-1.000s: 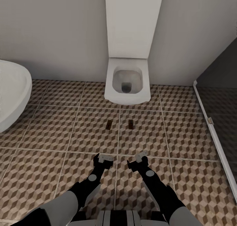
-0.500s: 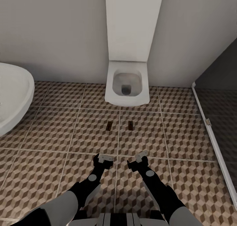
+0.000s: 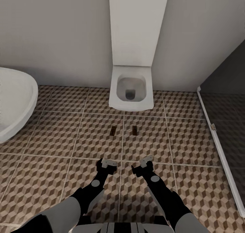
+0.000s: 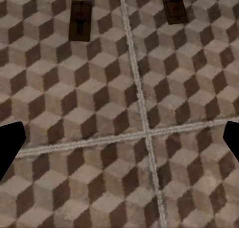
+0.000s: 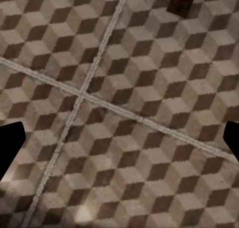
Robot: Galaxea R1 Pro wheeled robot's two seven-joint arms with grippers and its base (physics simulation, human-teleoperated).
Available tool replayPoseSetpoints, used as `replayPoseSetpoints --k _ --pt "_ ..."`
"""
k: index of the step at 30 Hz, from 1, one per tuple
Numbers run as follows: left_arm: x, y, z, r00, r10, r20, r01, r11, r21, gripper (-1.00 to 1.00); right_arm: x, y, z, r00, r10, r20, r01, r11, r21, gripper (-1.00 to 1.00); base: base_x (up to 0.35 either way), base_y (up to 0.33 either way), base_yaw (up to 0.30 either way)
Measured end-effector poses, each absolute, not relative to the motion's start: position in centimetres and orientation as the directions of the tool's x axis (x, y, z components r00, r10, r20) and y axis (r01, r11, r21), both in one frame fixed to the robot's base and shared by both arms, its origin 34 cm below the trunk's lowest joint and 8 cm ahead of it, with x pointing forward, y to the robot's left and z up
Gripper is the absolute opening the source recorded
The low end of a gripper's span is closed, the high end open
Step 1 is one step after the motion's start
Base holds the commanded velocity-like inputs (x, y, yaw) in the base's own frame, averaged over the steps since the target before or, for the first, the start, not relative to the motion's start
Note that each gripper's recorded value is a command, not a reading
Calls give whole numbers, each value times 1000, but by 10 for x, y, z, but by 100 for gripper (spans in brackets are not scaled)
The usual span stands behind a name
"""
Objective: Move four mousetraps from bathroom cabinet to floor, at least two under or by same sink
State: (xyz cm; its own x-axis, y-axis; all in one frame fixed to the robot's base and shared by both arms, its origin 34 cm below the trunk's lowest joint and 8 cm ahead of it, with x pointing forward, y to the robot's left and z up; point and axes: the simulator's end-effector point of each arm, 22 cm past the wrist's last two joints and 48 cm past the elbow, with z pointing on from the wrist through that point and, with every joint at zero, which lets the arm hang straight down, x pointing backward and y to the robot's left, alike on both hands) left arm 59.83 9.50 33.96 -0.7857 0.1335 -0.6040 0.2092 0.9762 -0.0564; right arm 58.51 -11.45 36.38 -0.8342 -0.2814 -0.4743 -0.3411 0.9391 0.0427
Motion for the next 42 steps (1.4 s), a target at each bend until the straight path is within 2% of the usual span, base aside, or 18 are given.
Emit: replayPoseSetpoints --k 15,42 --pt "590 108 359 -801 152 -579 209 977 -33 100 588 -117 391 -835 -282 -473 -340 940 40 100 0 0 0" --pt "534 206 377 -843 227 -488 195 974 118 100 595 -121 439 -823 -277 -495 -339 940 37 100 0 0 0"
